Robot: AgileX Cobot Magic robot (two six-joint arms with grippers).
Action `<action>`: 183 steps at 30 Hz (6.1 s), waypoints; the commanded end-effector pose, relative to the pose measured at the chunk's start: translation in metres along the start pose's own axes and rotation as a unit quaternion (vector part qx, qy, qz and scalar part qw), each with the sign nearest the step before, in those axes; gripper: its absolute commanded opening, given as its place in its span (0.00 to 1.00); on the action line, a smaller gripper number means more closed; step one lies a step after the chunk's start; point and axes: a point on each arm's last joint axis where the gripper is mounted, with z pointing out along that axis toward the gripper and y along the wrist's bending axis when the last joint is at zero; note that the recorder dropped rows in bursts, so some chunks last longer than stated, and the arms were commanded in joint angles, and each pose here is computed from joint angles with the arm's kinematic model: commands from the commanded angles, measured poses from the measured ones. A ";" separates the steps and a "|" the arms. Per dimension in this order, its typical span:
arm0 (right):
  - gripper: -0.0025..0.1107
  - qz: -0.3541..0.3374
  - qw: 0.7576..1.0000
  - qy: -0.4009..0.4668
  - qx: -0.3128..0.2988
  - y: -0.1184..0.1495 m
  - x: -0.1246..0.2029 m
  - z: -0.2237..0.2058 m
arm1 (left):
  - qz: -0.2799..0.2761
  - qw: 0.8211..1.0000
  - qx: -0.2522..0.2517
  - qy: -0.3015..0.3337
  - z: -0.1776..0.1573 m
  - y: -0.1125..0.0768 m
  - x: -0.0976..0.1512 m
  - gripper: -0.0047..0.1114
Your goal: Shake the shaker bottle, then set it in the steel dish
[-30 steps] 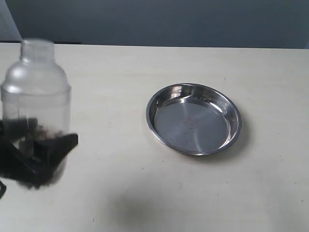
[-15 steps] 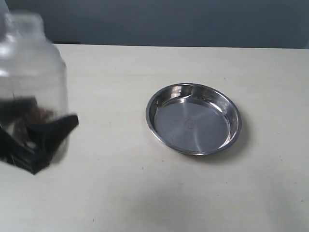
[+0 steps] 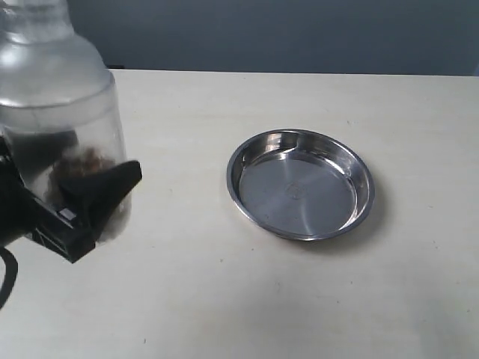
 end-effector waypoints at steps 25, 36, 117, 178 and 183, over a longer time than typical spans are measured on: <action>0.02 -0.005 1.000 -0.007 0.000 0.000 -0.001 0.000 | -0.022 0.993 -0.049 0.108 -0.001 0.008 -0.012 0.04; 0.02 -0.002 1.000 -0.007 -0.003 0.000 -0.001 0.000 | 0.012 0.995 -0.017 0.101 0.001 0.002 -0.006 0.04; 0.02 0.018 1.000 -0.006 -0.008 0.001 -0.001 0.000 | 0.007 0.990 -0.091 0.104 0.052 0.012 -0.006 0.04; 0.02 0.023 1.000 -0.006 -0.010 0.002 -0.001 0.000 | -0.005 0.988 0.149 -0.038 0.184 -0.015 0.019 0.04; 0.02 0.023 1.000 -0.006 -0.010 0.002 -0.001 0.000 | -0.034 0.986 0.158 -0.040 0.217 -0.014 0.028 0.04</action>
